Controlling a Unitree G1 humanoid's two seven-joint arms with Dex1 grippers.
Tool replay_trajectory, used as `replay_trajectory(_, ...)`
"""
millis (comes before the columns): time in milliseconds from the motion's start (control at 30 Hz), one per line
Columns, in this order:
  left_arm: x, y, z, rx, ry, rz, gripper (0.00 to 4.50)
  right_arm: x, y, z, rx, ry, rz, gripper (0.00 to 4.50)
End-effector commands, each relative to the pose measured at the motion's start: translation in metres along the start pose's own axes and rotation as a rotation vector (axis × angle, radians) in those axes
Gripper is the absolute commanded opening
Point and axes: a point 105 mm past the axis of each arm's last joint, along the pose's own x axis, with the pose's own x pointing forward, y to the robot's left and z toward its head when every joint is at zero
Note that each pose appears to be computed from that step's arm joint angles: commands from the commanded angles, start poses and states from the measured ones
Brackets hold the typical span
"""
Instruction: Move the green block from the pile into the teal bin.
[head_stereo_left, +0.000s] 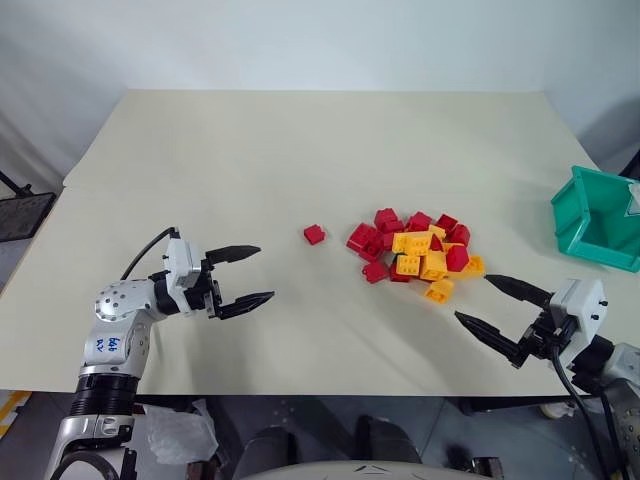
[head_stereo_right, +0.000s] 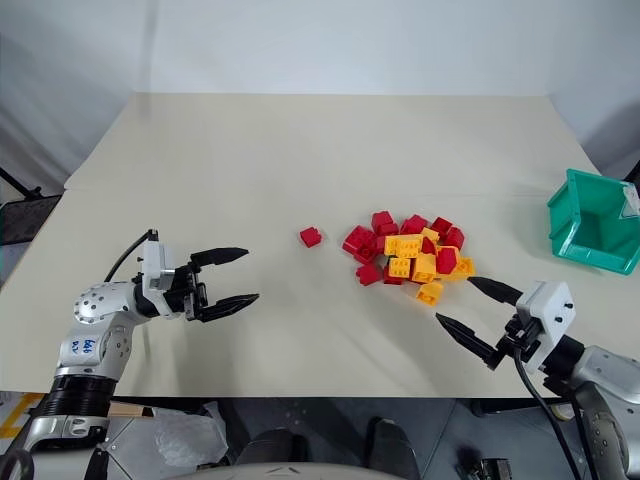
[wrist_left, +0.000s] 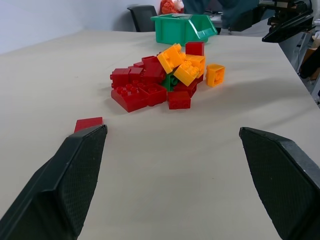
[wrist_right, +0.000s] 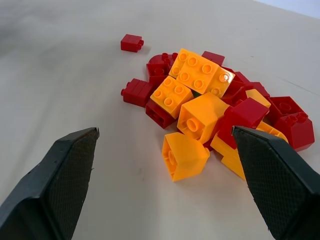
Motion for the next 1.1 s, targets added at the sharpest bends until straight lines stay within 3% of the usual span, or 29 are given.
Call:
replay_trajectory(33, 0.0, 0.001, 0.007, 0.018, -0.016, 0.0, 4.5, 0.0, -0.003, 0.009, -0.034, -0.03, -0.01, 4.45)
replay_trajectory(233, 0.0, 0.011, -0.001, -0.051, 0.035, 0.063, 4.5, 0.001, -0.007, 0.006, -0.03, 0.001, -0.048, 4.45)
replay_trajectory(467, 0.003, 0.019, 0.002, 0.002, 0.032, 0.1, 4.5, 0.002, -0.005, 0.009, 0.033, 0.009, -0.037, 4.45)
replay_trajectory(700, 0.009, 0.015, 0.013, 0.011, -0.028, 0.012, 4.5, 0.007, -0.001, 0.003, 0.0, 0.175, -0.065, 4.45)
replay_trajectory(833, 0.016, 0.009, 0.022, 0.019, -0.075, -0.044, 4.5, 0.027, 0.014, 0.019, 0.044, 0.126, -0.088, 3.58)
replay_trajectory(1100, 0.019, 0.001, 0.032, 0.051, -0.122, -0.11, 4.5, 0.071, 0.043, 0.027, 0.106, 0.133, -0.071, 0.83)
